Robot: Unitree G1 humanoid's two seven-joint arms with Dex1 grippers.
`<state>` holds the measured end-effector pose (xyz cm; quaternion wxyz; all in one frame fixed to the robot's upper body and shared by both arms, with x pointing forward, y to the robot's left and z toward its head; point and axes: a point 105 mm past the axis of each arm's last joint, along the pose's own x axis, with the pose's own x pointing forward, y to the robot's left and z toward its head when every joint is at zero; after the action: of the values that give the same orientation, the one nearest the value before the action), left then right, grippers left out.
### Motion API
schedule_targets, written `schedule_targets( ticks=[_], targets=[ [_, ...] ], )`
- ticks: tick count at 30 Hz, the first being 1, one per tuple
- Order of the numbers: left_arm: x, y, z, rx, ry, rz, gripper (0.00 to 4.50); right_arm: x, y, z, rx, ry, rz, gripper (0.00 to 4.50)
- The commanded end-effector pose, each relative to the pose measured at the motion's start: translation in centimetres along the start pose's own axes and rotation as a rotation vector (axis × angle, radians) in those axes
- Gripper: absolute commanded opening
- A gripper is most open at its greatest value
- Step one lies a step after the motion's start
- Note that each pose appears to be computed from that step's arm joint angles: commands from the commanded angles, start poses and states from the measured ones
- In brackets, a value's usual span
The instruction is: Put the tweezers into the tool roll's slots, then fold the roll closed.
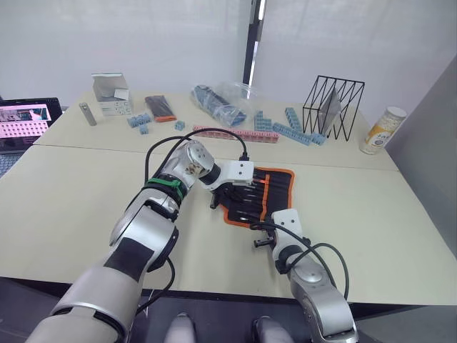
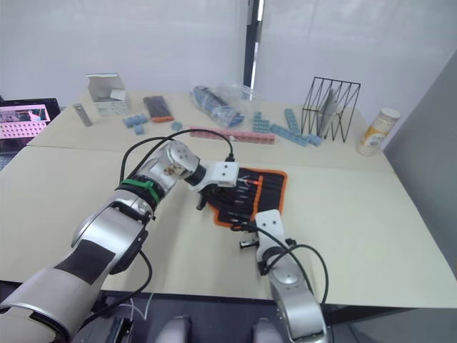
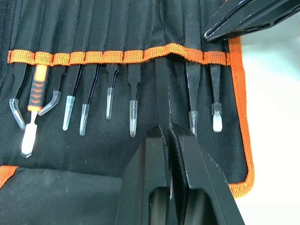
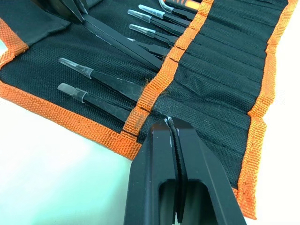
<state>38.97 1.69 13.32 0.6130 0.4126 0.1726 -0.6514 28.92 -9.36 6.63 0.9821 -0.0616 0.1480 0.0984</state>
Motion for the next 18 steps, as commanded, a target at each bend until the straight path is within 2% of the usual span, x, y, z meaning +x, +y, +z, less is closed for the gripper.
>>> schedule_targets(
  ticks=[1,18],
  targets=[
    [1.4,0.1,2.7,0.077,-0.039,-0.009,0.04,-0.3,1.5,-5.2,0.012,0.225,0.057,0.0],
    [4.1,0.0,4.1,0.076,-0.048,0.044,0.04,-0.7,1.8,-5.2,0.015,0.229,0.059,0.0]
  ],
)
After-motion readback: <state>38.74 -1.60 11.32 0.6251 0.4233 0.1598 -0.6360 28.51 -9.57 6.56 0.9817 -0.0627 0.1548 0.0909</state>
